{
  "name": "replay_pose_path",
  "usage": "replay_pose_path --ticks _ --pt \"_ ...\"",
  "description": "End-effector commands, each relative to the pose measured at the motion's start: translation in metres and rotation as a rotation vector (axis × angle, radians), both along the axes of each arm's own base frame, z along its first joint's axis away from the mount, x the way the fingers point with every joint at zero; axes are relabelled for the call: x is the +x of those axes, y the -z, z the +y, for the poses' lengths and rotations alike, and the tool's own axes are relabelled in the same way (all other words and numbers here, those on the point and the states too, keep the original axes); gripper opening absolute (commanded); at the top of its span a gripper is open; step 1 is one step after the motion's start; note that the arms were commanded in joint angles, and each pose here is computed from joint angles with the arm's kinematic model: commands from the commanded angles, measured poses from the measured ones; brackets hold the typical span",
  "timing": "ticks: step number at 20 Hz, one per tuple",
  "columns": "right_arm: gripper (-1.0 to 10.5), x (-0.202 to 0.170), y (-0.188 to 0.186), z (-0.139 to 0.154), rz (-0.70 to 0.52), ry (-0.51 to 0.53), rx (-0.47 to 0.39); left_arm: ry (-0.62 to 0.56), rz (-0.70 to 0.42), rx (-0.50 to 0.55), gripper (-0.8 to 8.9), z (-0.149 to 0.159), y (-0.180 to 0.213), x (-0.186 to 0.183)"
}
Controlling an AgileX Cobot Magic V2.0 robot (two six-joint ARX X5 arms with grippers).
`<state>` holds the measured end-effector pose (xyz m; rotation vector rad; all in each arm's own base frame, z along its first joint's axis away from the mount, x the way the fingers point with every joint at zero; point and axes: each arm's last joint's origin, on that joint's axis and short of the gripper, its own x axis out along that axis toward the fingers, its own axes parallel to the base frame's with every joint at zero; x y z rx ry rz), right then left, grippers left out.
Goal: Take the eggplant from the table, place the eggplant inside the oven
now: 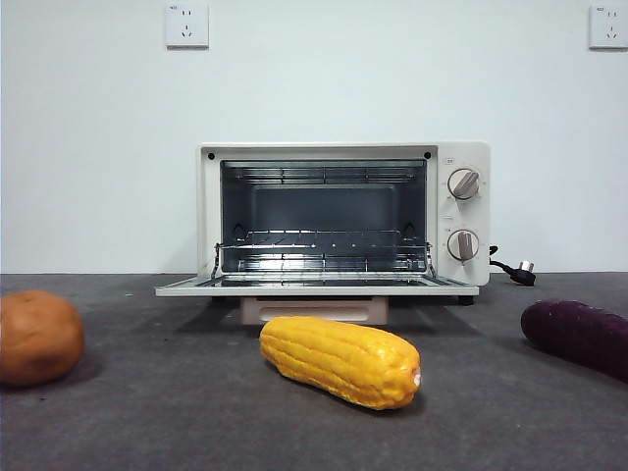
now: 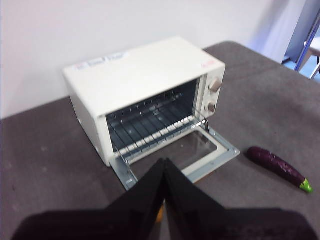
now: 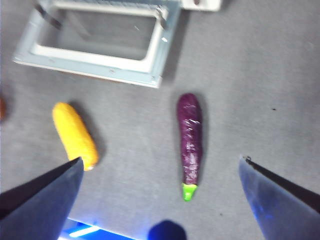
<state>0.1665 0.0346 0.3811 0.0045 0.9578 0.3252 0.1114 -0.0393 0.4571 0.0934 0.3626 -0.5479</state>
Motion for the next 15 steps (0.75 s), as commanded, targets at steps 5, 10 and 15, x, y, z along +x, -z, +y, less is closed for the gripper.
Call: replay_pose_path --ticks 5,10,15 --pt "6.9 0.016 0.077 0.006 0.199 -0.021 -0.043 0.000 -0.020 0.004 -0.06 0.000 0.003 0.002" --pt "5.9 0.020 0.144 0.007 0.302 -0.007 -0.045 0.007 -0.008 0.005 -0.06 -0.001 0.004 0.006" --pt "5.9 0.022 0.184 0.010 0.367 0.008 -0.049 0.007 0.009 0.010 -0.06 -0.003 0.006 0.012"
